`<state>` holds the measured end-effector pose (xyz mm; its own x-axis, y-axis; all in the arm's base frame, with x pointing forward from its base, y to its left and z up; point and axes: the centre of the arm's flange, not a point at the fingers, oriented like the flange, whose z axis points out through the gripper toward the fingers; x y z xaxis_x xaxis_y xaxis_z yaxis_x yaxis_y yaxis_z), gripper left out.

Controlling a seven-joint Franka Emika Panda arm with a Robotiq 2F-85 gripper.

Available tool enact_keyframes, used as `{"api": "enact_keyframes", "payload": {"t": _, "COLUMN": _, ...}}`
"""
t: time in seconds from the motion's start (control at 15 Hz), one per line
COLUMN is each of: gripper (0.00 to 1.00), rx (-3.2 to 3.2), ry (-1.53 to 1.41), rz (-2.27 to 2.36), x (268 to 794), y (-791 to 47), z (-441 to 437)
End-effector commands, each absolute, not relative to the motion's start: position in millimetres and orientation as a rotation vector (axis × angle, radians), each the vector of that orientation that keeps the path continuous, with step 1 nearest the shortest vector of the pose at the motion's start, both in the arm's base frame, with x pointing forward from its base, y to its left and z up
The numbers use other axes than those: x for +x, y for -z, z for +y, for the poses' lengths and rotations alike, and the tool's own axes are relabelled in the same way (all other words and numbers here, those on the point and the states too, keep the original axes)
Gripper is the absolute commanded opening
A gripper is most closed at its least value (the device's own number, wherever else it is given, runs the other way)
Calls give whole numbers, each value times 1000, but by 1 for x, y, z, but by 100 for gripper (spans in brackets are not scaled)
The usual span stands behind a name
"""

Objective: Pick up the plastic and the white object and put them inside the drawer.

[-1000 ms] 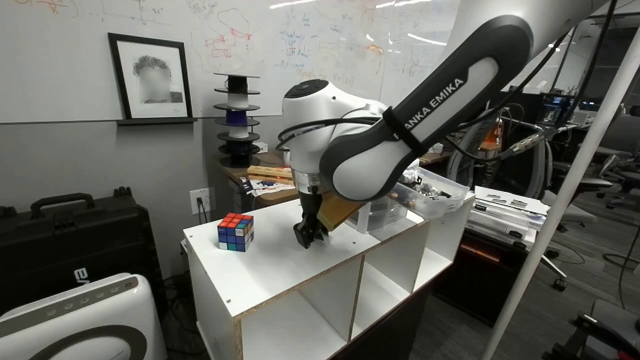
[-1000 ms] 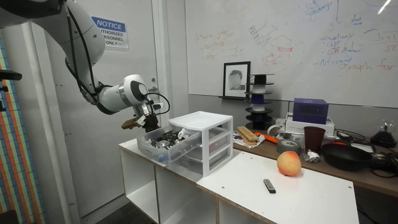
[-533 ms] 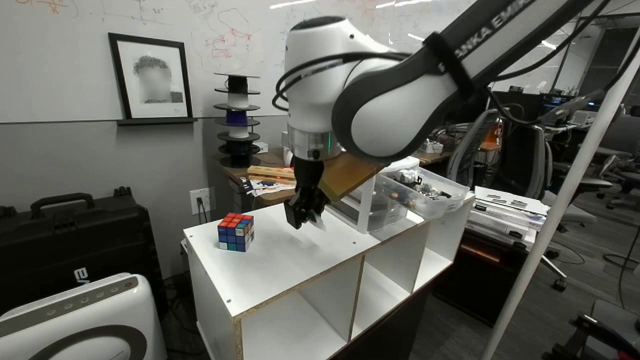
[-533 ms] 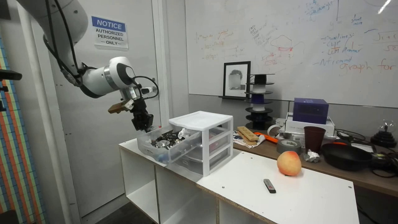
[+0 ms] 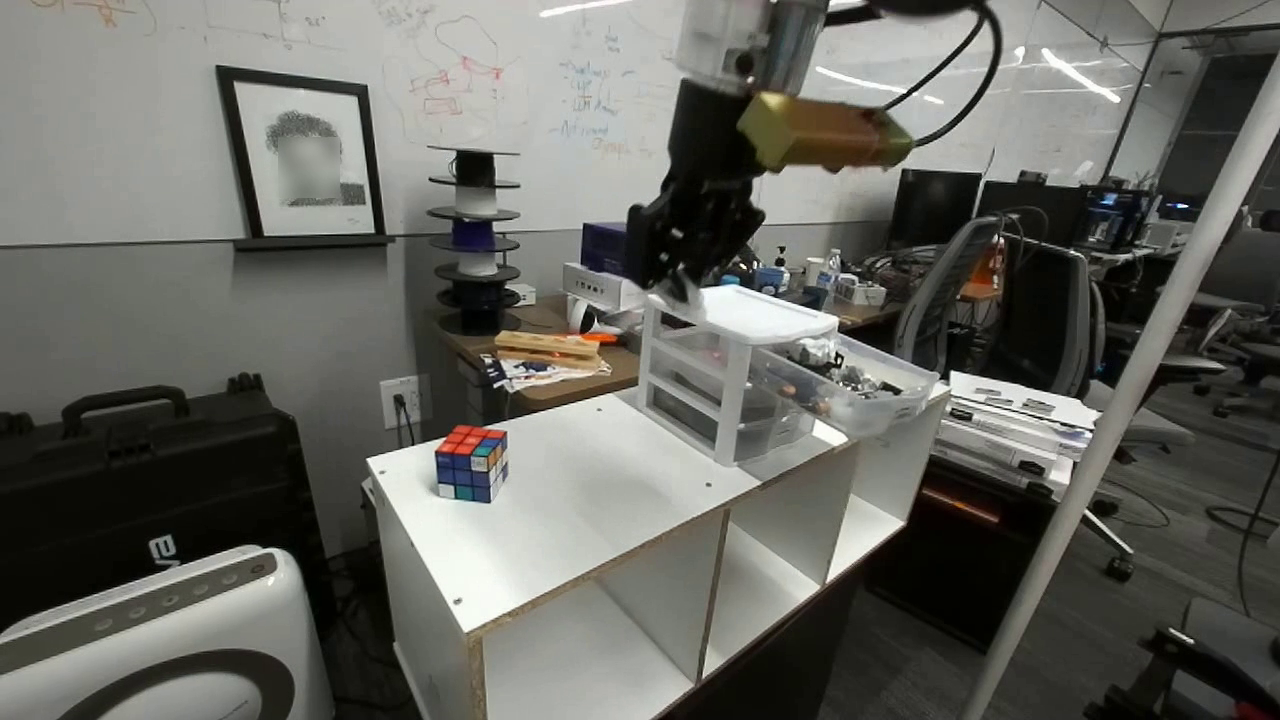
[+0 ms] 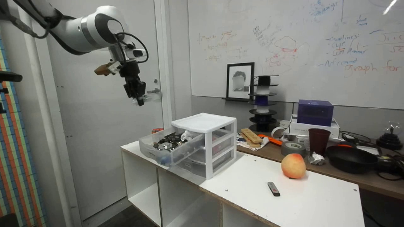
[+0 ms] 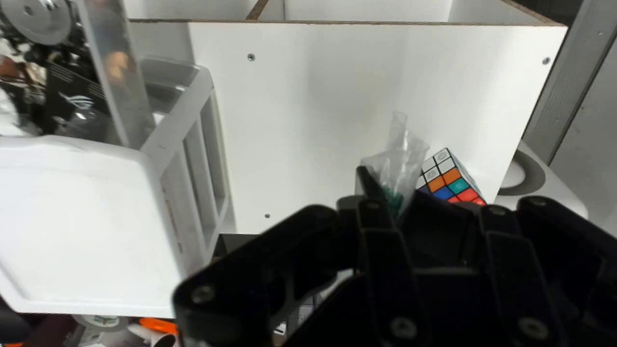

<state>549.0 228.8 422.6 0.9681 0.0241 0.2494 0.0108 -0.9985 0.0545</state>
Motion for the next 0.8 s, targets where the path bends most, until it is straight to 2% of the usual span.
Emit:
{"api": "enact_keyframes", "payload": {"t": 0.0, "gripper": 2, "rx": 3142, "ry": -353, "rz": -184, "x": 514, "y": -477, "z": 157}}
{"api": "enact_keyframes", "payload": {"t": 0.33, "gripper": 2, "rx": 3155, "ry": -160, "rz": -615, "x": 500, "y": -498, "z": 34}}
{"api": "enact_keyframes", "payload": {"t": 0.53, "gripper": 2, "rx": 3192, "ry": -173, "rz": -671, "x": 529, "y": -482, "z": -24}}
{"api": "enact_keyframes", "payload": {"t": 0.73, "gripper": 2, "rx": 3233, "ry": -127, "rz": -674, "x": 552, "y": -455, "z": -45}}
